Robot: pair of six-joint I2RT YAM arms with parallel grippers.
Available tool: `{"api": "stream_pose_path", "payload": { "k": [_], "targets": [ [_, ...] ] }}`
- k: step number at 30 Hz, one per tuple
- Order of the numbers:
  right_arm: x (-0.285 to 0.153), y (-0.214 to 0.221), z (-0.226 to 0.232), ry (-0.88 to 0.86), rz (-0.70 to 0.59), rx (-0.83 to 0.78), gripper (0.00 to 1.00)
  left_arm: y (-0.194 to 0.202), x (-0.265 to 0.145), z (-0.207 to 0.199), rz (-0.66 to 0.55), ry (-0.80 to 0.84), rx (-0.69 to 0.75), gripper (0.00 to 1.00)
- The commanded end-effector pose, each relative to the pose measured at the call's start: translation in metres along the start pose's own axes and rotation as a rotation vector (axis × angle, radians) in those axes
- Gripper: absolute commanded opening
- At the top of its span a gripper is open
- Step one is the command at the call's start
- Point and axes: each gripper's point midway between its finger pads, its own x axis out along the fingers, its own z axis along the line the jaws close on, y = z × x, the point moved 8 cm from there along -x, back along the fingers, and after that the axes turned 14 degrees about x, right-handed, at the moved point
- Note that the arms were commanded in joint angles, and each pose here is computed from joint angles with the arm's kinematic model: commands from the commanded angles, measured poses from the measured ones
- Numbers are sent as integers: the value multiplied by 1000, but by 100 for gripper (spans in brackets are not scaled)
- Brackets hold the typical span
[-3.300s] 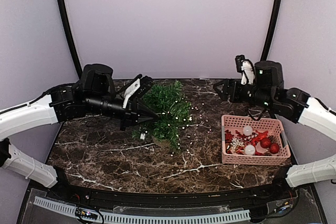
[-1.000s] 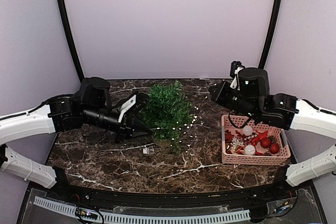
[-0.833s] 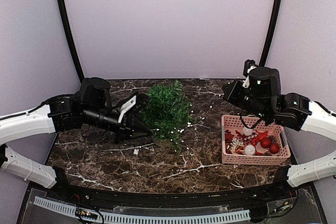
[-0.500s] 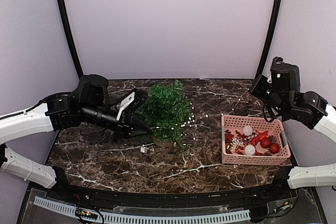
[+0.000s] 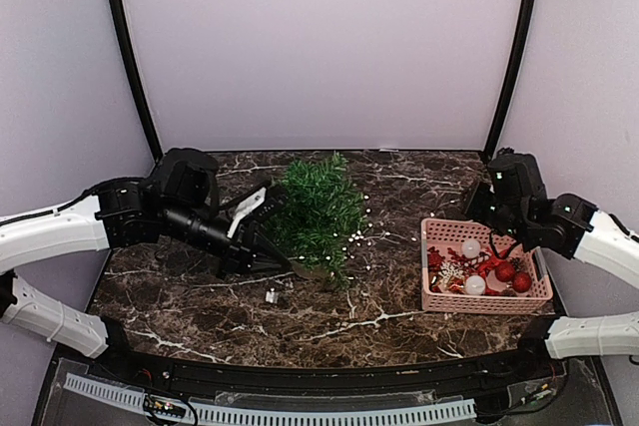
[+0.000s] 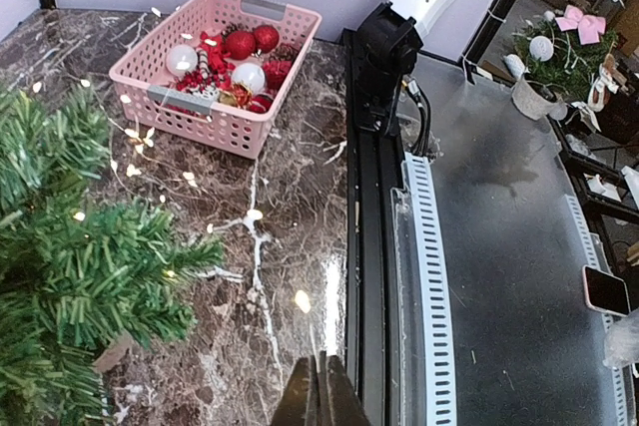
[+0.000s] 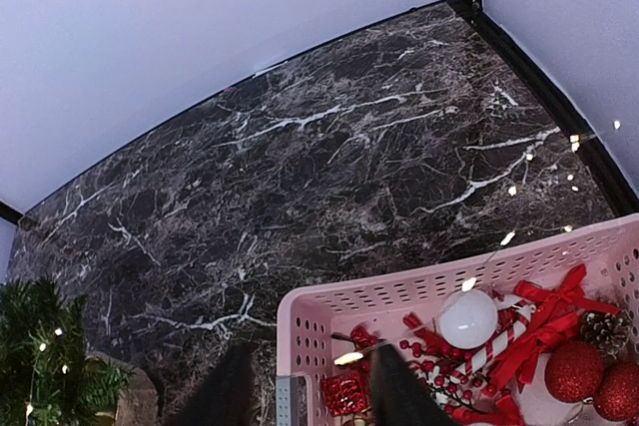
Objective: Decorate the small christmas tree
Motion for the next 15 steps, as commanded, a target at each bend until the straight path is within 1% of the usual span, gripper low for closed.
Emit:
{"api": "stream_pose_path", "payload": {
  "k": [1,3,4,7,11,15],
  "targets": [
    [-8,-5,6,-60,16,-7,69,7,7,-7,68,56,-15,0],
    [-15,-11,13,-125,20,-46,80,11,10,-8,89,67,-26,0],
    [-19,-13,18,-168,22,-66,83,15,11,-9,96,72,-34,0],
    [-29,-12,35,-323,87,-147,87,21,16,-14,108,85,-46,0],
    [-26,3,55,-500,190,-177,87,24,23,-18,115,94,-52,0],
    [-12,33,79,-661,326,-129,80,20,26,-19,90,101,-47,0]
  ]
}}
